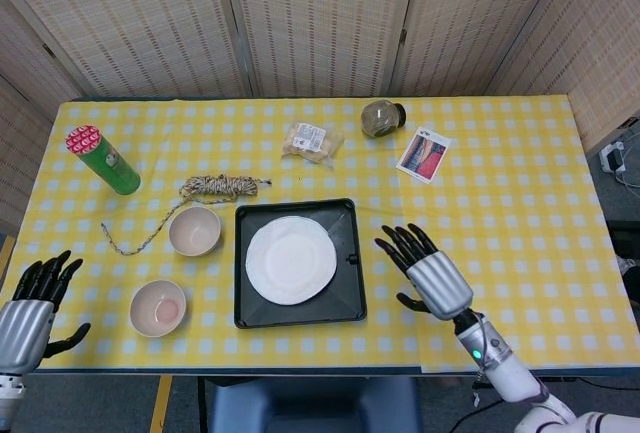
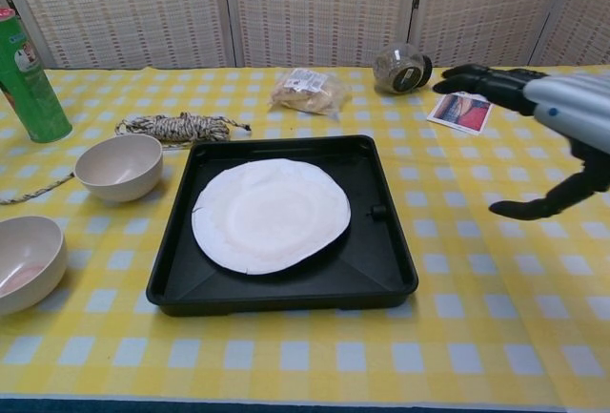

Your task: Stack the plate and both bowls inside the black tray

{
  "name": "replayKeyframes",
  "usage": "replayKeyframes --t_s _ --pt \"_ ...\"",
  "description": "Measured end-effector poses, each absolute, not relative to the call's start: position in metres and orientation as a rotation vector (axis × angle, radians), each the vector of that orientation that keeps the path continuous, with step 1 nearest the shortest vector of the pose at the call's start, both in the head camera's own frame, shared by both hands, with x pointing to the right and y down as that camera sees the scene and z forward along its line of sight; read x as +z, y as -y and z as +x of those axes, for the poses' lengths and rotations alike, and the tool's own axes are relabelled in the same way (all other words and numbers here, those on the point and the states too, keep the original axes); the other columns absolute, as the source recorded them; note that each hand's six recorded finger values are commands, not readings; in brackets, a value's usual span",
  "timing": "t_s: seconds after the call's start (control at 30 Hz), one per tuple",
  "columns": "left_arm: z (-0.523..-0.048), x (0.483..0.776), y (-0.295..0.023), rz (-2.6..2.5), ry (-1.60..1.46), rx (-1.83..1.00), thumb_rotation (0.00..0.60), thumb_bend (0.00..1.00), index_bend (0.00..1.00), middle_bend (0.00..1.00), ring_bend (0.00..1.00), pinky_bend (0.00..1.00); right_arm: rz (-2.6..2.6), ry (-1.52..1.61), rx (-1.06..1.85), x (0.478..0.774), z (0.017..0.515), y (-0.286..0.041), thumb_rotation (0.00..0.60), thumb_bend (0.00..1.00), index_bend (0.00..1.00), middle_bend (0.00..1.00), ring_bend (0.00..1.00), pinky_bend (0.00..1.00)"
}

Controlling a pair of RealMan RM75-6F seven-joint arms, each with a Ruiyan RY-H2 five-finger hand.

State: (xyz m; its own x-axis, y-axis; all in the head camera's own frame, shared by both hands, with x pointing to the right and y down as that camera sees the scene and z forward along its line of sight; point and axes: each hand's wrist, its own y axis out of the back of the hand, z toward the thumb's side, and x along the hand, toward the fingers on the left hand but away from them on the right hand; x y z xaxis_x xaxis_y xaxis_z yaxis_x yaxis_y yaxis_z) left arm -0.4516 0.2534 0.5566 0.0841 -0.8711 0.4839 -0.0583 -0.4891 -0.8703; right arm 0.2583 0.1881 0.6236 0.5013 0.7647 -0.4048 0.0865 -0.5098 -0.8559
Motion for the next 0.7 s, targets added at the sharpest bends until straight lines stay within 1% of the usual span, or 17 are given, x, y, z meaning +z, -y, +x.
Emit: replayKeyframes --t_s 0.17,0.2,0.33,0.43,0.47,0.5,0.53,0.63,0.7 --pt "-0.439 0.562 -0.259 -1.674 -0.88 -1.47 0.6 0.26 0.0 0.0 0.0 0.0 -1.785 0.864 1.198 0.585 0.343 -0.206 0.6 0.25 0.01 0.0 0.0 0.0" --pt "-0.437 0.563 -0.261 -1.677 -0.871 -1.467 0.6 0.26 0.0 0.0 0.0 0.0 -1.769 0.891 1.213 0.579 0.352 -0.207 0.6 0.25 0.01 0.0 0.0 0.0" --pt "-0.427 0.572 -0.273 -1.725 -0.811 -1.471 0.6 0.26 0.0 0.0 0.0 0.0 -1.779 0.976 1.233 0.565 0.373 -0.21 0.6 0.25 0.01 0.0 0.0 0.0" --pt "-0.417 0.576 -0.285 -1.776 -0.752 -1.467 0.6 0.26 0.0 0.01 0.0 0.09 -1.793 0.997 1.232 0.558 0.382 -0.21 0.6 0.25 0.01 0.0 0.0 0.0" --pt "-0.414 0.576 -0.287 -1.776 -0.737 -1.461 0.6 0.26 0.0 0.04 0.01 0.13 -1.795 0.996 1.232 0.557 0.383 -0.211 0.6 0.25 0.01 0.0 0.0 0.0" --pt "-0.413 0.575 -0.288 -1.771 -0.73 -1.458 0.6 0.26 0.0 0.08 0.04 0.18 -1.796 0.995 1.234 0.557 0.383 -0.211 0.6 0.25 0.01 0.0 0.0 0.0" --pt "-0.412 0.574 -0.289 -1.764 -0.725 -1.452 0.6 0.26 0.0 0.14 0.08 0.23 -1.798 0.994 1.238 0.558 0.383 -0.21 0.6 0.25 0.01 0.0 0.0 0.0" --pt "-0.406 0.57 -0.291 -1.747 -0.731 -1.412 0.6 0.26 0.0 0.35 0.26 0.44 -1.809 0.99 1.254 0.562 0.384 -0.209 0.6 0.25 0.01 0.0 0.0 0.0" --pt "-0.404 0.572 -0.292 -1.747 -0.731 -1.395 0.6 0.26 0.04 0.45 0.35 0.54 -1.819 0.986 1.257 0.565 0.382 -0.208 0.6 0.25 0.01 0.0 0.0 0.0"
